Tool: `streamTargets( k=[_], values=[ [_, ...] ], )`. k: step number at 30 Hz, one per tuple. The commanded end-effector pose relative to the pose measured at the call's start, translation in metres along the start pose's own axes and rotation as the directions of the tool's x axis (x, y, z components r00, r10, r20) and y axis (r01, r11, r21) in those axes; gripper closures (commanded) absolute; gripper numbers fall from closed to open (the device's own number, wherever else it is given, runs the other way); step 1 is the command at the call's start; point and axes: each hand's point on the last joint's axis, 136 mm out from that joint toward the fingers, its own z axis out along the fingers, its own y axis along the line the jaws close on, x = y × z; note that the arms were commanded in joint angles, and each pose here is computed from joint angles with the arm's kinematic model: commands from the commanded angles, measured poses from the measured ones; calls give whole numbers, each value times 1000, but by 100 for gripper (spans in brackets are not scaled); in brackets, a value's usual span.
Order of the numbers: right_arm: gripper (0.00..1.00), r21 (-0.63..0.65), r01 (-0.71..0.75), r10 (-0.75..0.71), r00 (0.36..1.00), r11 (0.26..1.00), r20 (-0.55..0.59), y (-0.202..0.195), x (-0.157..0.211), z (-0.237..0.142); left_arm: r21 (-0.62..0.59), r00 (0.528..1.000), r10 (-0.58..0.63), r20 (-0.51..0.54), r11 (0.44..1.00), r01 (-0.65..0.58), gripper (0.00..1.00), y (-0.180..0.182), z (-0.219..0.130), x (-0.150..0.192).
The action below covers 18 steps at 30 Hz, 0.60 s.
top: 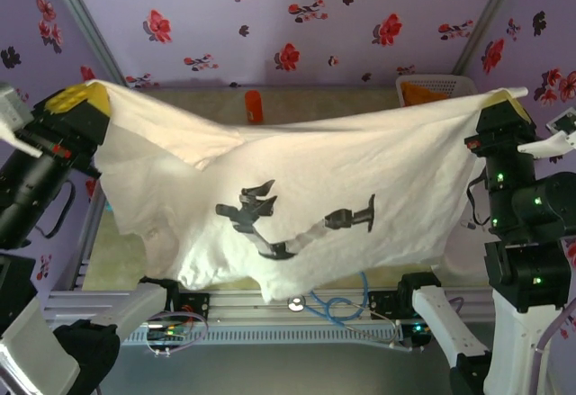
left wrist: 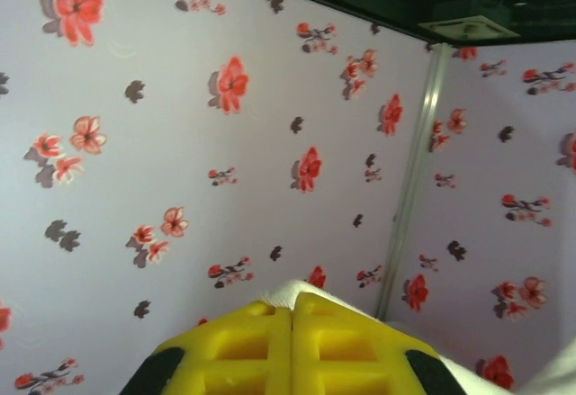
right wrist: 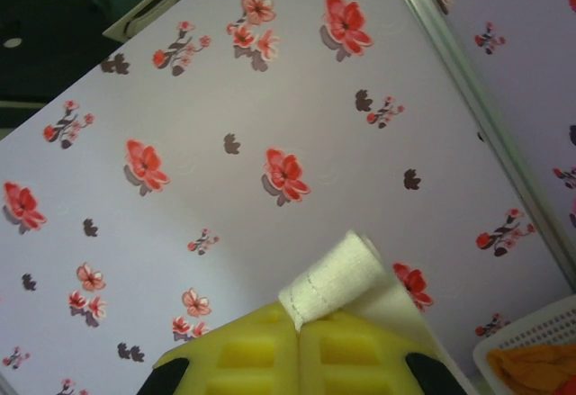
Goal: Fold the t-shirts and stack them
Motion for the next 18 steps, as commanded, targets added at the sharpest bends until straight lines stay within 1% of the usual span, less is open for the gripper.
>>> streamTargets(
  k=[1, 3, 6, 10, 13, 16, 18],
  values=[
    [100, 152, -14, 30, 994, 988, -104, -32, 38, 31, -138, 999, 20, 26, 990, -16, 100, 35, 29, 7],
    [100, 195, -9, 49, 978, 981, -204, -46, 73, 48, -181, 1000, 16, -21, 983, -20, 100, 53, 48, 31],
    [100, 242, 6, 81, 935, 970, -345, -69, 131, 70, -229, 995, 2, -96, 973, -24, 100, 78, 75, 72],
    [100, 307, 58, 109, 860, 950, -499, -106, 208, 88, -291, 975, -55, -216, 957, -10, 100, 117, 112, 142],
    [100, 344, 111, 114, 812, 932, -572, -135, 258, 99, -323, 945, -112, -308, 947, 7, 100, 146, 133, 206],
    [100, 357, 149, 124, 760, 922, -638, -161, 310, 114, -379, 893, -205, -401, 924, 42, 100, 183, 147, 274],
    [100, 357, 169, 129, 726, 919, -676, -174, 339, 127, -401, 859, -268, -436, 913, 80, 100, 206, 155, 316]
  ],
)
